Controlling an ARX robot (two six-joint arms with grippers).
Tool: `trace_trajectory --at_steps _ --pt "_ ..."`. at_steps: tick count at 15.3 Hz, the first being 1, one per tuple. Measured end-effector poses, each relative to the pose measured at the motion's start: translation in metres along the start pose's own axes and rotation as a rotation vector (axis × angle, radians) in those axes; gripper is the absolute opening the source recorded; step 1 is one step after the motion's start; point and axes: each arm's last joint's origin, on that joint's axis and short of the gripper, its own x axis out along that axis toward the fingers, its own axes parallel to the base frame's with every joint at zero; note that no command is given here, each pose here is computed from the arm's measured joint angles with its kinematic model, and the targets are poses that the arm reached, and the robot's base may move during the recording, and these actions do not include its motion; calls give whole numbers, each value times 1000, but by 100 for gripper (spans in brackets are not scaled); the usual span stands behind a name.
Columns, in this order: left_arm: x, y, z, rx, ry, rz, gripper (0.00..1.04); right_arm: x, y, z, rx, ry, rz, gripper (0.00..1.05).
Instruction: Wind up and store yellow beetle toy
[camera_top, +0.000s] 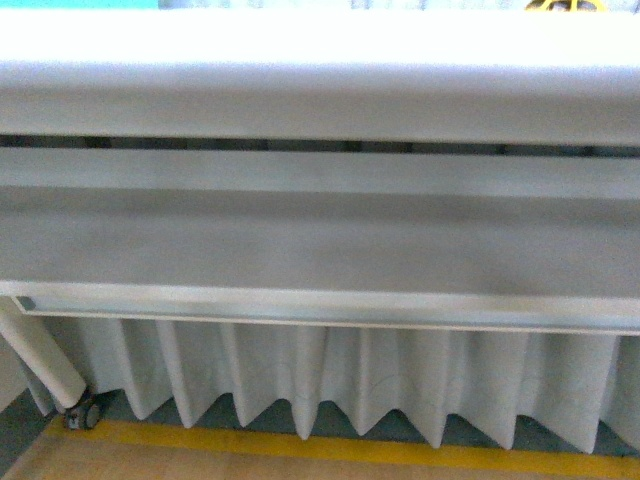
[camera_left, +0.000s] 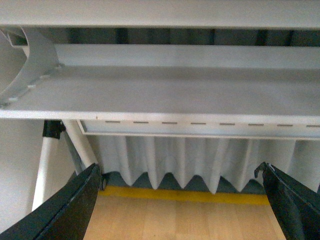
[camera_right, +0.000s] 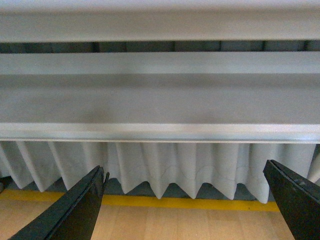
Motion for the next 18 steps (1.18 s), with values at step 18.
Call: trace_trajectory --at_steps 18 --pt "0 0 0 -2 1 -1 98 0 0 0 1 -2 0 98"
